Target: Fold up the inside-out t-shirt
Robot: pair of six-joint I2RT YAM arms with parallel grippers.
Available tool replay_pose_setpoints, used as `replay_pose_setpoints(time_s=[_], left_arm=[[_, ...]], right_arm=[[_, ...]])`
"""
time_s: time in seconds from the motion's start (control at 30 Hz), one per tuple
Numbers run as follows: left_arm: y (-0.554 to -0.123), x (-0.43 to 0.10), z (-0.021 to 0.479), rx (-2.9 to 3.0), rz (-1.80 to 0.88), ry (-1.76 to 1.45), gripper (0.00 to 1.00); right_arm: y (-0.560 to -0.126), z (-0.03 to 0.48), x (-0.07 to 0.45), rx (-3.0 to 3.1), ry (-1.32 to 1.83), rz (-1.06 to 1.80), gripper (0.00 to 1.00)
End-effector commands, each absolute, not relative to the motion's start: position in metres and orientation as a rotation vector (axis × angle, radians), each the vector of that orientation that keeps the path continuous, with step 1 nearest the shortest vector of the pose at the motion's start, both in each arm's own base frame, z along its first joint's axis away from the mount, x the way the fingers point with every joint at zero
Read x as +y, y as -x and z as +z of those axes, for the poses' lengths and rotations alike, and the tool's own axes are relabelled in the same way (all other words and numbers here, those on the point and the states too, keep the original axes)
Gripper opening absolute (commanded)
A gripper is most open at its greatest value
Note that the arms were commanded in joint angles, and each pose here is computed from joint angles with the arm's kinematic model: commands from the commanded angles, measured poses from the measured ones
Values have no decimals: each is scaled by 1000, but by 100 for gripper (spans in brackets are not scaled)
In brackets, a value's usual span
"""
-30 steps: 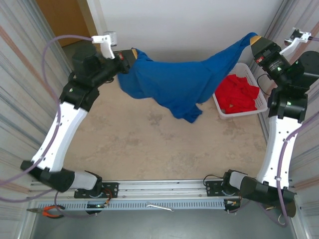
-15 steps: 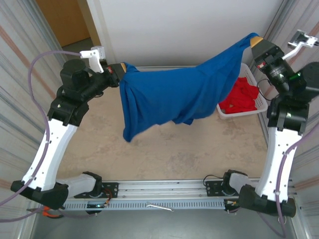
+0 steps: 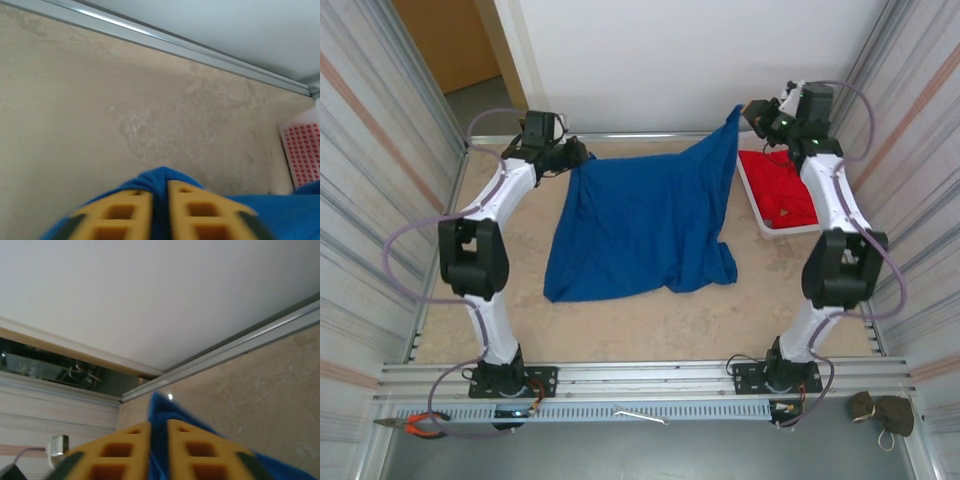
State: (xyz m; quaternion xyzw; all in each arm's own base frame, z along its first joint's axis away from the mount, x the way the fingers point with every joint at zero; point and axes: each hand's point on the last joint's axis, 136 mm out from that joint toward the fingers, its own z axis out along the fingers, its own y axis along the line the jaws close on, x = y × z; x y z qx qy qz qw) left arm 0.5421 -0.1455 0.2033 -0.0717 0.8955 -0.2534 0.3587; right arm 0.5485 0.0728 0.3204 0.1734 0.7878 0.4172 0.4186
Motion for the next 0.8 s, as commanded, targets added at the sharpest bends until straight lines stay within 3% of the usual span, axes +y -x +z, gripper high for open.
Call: replay_pose_setpoints(time_s=[0.0,0.1,0.2,0.57,0.77], left_arm=[[-561,-136,264,2177,-663,139,46],[-551,-133,273,2181,-656,130,65],[-525,-126,268,2206,-635,149,73],[-351,-102,156,2507,-529,346,76],[-286,-98,92,2661,-365,371,77]], right_arm=[[-552,360,87,1958,-254,970,62],[-532,359,100,1992,-199,930,69],[-497,337,112,2056,-204,912,70],[-327,179,122,2413,-194,631,76],[-281,111,103,2568,-147,454,80]])
